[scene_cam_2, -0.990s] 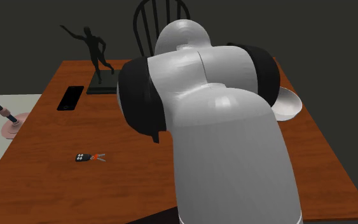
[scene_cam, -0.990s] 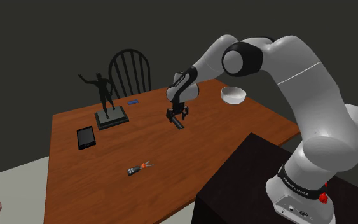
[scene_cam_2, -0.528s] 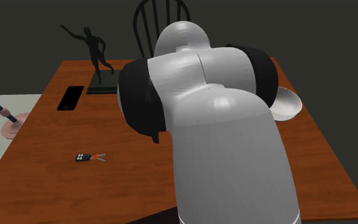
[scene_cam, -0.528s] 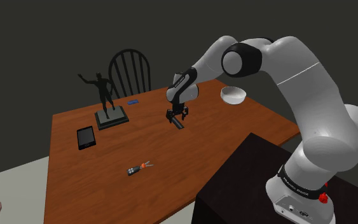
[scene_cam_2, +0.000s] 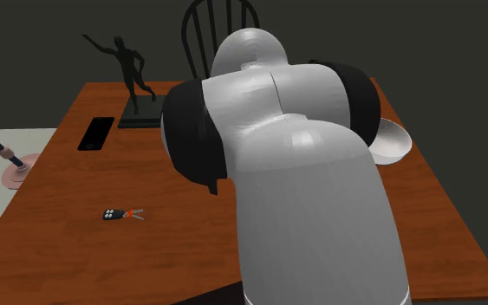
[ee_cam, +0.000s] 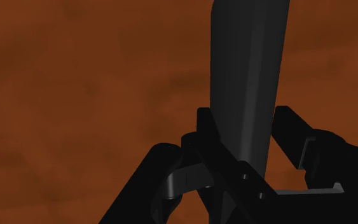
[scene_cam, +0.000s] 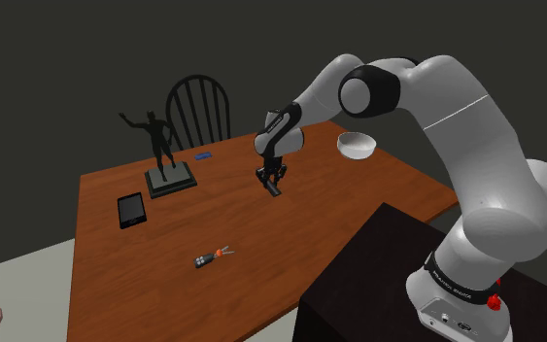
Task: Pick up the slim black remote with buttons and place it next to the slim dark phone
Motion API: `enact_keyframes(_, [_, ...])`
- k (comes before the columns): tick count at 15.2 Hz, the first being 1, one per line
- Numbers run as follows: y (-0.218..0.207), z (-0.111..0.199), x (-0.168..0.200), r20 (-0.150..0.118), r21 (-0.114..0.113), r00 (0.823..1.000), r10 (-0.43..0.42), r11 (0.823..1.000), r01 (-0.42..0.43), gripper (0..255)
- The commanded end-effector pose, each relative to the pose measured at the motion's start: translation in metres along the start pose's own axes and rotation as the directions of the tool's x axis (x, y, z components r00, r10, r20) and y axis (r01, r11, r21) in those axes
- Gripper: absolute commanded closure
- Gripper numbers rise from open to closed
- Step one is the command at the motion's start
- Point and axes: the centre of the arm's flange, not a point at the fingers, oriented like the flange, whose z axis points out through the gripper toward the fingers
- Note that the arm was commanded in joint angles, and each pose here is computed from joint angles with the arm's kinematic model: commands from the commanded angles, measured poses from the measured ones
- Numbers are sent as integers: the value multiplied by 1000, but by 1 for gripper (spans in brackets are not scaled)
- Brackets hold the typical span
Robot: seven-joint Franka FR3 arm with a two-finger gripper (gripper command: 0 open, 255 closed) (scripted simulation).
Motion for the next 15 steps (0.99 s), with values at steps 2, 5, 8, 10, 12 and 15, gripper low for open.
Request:
enact_keyframes(2, [-3, 2, -2, 1, 2, 1000, -3, 1000, 3, 255])
enact_keyframes(5, [-4, -14, -2, 1, 2, 1000, -3, 1000, 3, 255])
enact_keyframes(8, [-6, -30, -2, 1, 2, 1000, -3, 1000, 3, 255])
enact_keyframes(10, [-6, -40, -2, 1, 2, 1000, -3, 1000, 3, 255])
enact_keyframes(12, [-7, -51, -2, 1, 2, 1000, -3, 1000, 3, 255])
enact_keyframes(15, [-9, -67, -2, 1, 2, 1000, -3, 1000, 3, 255])
